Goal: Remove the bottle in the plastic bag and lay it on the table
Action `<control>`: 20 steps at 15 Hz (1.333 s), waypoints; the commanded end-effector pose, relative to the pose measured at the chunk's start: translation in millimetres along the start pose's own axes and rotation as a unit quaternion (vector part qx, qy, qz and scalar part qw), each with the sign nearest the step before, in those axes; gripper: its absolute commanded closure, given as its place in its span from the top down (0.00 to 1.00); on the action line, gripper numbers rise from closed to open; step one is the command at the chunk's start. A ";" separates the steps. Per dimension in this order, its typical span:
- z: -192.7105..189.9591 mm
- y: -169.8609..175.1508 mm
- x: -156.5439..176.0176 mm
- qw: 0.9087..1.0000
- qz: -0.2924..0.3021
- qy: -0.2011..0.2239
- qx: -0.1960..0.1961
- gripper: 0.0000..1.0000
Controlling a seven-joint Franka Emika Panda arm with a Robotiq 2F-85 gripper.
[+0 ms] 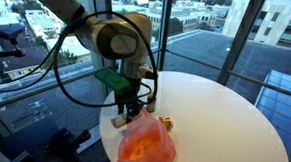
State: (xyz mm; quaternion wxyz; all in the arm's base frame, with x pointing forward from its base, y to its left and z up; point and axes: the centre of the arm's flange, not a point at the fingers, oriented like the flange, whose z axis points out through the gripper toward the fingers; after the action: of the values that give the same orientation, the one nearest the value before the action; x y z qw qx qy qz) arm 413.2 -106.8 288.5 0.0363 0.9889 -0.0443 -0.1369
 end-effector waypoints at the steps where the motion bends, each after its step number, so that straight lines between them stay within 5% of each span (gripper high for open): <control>1: -4.4 9.1 -8.9 1.000 0.019 -0.007 -0.009 0.25; 10: -19.8 40.3 -21.3 0.999 0.046 0.023 -0.005 0.25; 20: -49.9 33.4 25.2 0.995 0.039 0.089 -0.013 0.25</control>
State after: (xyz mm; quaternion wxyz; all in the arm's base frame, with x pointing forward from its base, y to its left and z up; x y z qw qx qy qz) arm 426.5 -139.5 325.8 0.0532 0.9940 -0.0757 -0.0590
